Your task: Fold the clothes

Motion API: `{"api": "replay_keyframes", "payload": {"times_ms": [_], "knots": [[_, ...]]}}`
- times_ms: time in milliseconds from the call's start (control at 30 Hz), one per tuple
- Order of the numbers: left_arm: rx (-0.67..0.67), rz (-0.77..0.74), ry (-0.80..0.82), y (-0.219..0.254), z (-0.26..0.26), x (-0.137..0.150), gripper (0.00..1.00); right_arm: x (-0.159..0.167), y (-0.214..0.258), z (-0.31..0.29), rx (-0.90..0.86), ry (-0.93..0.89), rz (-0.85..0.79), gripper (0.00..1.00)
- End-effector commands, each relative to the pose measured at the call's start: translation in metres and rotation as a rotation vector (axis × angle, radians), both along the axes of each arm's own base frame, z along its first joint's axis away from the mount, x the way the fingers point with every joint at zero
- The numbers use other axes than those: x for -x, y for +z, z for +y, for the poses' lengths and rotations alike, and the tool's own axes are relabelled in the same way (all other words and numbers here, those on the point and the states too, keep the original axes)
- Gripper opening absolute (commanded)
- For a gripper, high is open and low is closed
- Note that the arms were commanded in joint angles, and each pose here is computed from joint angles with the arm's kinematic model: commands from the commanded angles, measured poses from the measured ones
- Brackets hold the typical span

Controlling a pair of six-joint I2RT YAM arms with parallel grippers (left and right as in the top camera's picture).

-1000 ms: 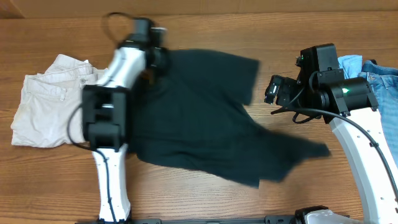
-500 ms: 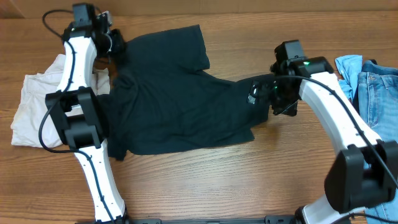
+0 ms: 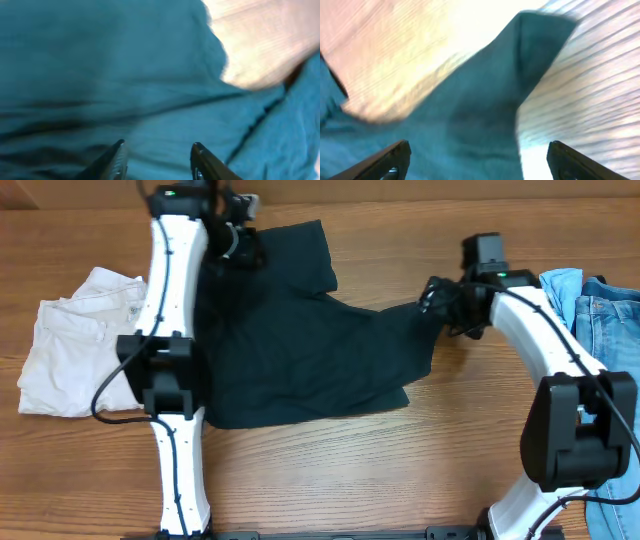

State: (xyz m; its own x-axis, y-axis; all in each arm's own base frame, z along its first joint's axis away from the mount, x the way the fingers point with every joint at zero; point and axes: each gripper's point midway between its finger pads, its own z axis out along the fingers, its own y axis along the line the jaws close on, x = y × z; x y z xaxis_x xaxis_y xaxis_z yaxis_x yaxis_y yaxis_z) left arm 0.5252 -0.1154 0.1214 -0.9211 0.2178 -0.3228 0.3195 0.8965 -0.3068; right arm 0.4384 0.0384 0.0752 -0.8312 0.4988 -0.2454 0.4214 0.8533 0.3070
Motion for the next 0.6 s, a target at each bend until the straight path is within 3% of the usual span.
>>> {"api": "replay_keyframes", "payload": {"times_ms": [0, 133, 200, 367, 467, 567], "knots": [[-0.102, 0.007, -0.080, -0.009, -0.019, 0.011, 0.49, -0.005, -0.006, -0.008, -0.055, -0.034, 0.012, 0.95], [-0.159, 0.111, -0.014, -0.016, -0.017, 0.032, 0.47, 0.022, -0.031, 0.011, -0.126, 0.119, 0.138, 0.96], [-0.169, 0.184, -0.011, -0.018, -0.010, 0.048, 0.42, 0.041, -0.031, 0.019, -0.152, 0.208, 0.189, 0.96], [-0.191, 0.290, -0.041, -0.007, 0.006, 0.078, 0.41, 0.086, -0.022, 0.035, -0.258, 0.258, 0.345, 0.93], [-0.166, 0.235, -0.035, 0.020, 0.005, 0.078, 0.39, 0.110, -0.015, 0.047, -0.279, 0.327, 0.414, 0.93], [-0.149, 0.116, 0.000, 0.076, 0.007, 0.085, 0.40, 0.121, 0.000, 0.062, -0.278, 0.400, 0.408, 0.93]]}}
